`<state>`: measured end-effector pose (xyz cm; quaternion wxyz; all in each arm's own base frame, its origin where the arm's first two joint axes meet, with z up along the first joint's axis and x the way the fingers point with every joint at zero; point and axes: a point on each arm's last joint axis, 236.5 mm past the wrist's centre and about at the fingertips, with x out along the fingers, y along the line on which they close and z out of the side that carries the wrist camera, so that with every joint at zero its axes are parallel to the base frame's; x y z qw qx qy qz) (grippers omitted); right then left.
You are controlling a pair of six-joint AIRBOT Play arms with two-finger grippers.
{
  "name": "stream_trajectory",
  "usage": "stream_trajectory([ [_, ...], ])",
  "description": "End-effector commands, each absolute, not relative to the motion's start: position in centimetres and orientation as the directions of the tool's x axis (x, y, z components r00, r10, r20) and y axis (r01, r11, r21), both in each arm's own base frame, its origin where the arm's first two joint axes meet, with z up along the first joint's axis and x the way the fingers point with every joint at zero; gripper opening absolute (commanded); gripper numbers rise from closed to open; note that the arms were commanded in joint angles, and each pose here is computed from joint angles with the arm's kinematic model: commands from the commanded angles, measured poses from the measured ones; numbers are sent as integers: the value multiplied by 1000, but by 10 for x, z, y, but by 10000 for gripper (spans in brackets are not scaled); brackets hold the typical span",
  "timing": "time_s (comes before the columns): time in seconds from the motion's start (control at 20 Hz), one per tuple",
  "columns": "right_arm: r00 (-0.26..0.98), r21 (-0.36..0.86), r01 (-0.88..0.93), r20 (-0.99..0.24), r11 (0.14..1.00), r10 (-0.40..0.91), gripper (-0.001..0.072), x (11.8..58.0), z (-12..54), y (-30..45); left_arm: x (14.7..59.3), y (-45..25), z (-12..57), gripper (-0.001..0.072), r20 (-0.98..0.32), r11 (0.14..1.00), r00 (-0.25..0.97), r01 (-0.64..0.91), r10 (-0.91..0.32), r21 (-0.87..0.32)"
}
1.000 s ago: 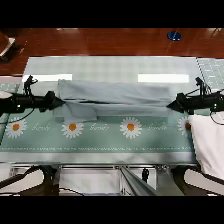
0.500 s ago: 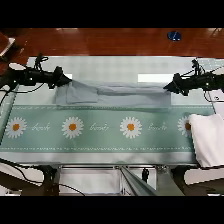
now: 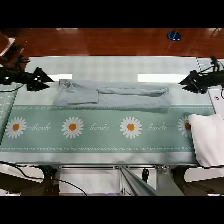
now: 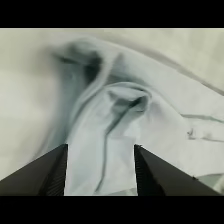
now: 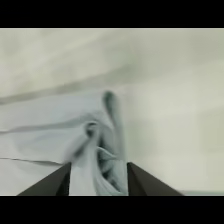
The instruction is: Fold the shirts.
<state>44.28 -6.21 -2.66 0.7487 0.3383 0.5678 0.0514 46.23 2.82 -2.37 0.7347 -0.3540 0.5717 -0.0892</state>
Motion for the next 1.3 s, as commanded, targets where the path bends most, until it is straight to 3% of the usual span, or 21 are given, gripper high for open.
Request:
stream_trajectory([
  [0.0, 295, 510, 381, -857, 771, 421, 405, 415, -40, -83, 443, 73, 7, 506, -801, 777, 444, -298, -402, -555],
  [0.25, 300, 587, 395, -809, 707, 505, 412, 420, -76, -31, 415, 9, 8, 506, -744, 790, 552, -227, -377, -569],
  [0.5, 324, 591, 363, -805, 720, 497, 415, 439, -86, -7, 400, -66, -9, 506, -757, 820, 469, -110, -455, -562],
  [0.85, 170, 592, 339, -803, 731, 571, 413, 414, -102, 31, 404, -121, -10, 506, -741, 836, 464, 1, -486, -548],
  [1.0, 143, 629, 276, -775, 727, 616, 349, 412, -94, 62, 399, -139, -17, 502, -746, 831, 428, 21, -510, -556],
  [1.05, 137, 652, 256, -756, 714, 640, 214, 413, -87, 68, 397, -144, -19, 454, -749, 831, 417, 27, -515, -556],
  [1.1, 141, 673, 235, -738, 702, 660, 20, 413, -77, 73, 395, -147, -20, 310, -751, 830, 408, 34, -520, -556],
  [1.15, 159, 687, 206, -726, 697, 669, 17, 415, -64, 73, 393, -150, -21, 84, -751, 829, 400, 39, -524, -558],
  [1.2, 178, 682, 188, -731, 706, 659, 17, 415, -52, 68, 392, -154, -20, 14, -748, 826, 398, 43, -530, -563],
  [1.25, 194, 668, 163, -743, 726, 640, 17, 412, -38, 60, 391, -158, -19, 14, -742, 819, 397, 45, -540, -572],
])
